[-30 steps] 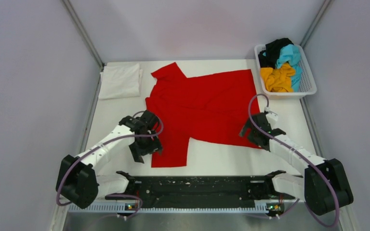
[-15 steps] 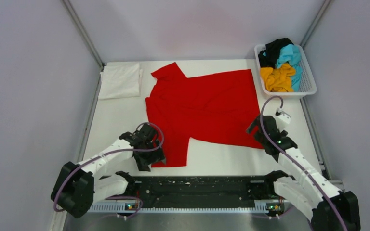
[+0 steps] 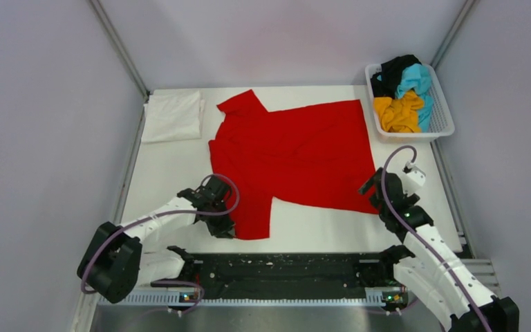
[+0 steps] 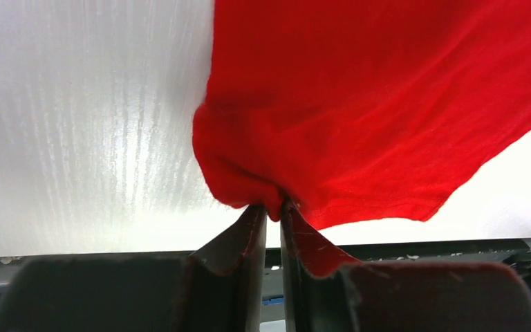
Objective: Fold and stack the t-shirts
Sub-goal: Grab the side of the flattened tshirt closest away from the robot with both arms
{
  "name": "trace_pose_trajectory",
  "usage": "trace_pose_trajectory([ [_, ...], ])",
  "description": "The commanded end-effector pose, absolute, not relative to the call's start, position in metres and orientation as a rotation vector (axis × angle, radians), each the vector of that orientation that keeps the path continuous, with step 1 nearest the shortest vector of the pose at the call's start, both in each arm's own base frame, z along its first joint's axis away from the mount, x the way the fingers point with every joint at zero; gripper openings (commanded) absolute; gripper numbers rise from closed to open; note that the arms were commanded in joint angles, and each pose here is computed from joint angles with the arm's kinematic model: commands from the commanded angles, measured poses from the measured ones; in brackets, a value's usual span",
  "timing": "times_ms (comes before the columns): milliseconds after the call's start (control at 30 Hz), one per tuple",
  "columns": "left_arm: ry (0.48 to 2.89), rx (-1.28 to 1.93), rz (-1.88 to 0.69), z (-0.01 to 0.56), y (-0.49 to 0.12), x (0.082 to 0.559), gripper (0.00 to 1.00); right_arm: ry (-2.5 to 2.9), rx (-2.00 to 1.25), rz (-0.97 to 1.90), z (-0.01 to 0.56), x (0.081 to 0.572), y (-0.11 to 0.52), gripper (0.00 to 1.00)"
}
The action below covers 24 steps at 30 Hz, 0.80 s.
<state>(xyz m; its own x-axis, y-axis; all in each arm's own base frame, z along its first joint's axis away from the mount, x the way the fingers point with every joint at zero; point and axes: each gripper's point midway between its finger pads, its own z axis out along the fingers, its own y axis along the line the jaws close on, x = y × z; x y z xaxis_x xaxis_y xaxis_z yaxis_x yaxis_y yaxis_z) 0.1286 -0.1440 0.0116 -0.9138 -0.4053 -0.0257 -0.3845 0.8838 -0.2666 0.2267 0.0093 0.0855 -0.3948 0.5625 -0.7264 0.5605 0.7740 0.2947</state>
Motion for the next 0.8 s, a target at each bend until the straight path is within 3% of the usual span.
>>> trace_pose_trajectory([
  [0, 2.855, -0.639, -0.205, -0.010, -0.125, 0.155, 0.15, 2.061, 0.852, -0.021, 0.086, 0.229, 0.004, 0.99],
  [67, 2.852, -0.640, -0.200, -0.013, -0.126, 0.157, 0.01, 2.074, 0.848, -0.024, 0.083, 0.228, 0.005, 0.99],
  [100, 2.852, -0.634, -0.210, -0.014, -0.127, 0.158, 0.00, 2.083, 0.846, -0.026, 0.081, 0.228, 0.006, 0.99],
  [467, 2.824, -0.550, -0.415, -0.005, -0.138, 0.141, 0.00, 2.170, 0.888, -0.078, 0.044, 0.221, 0.007, 0.98],
  [767, 2.699, -0.540, -0.490, 0.016, -0.141, 0.155, 0.00, 2.202, 0.885, -0.072, 0.020, 0.225, 0.012, 0.88],
])
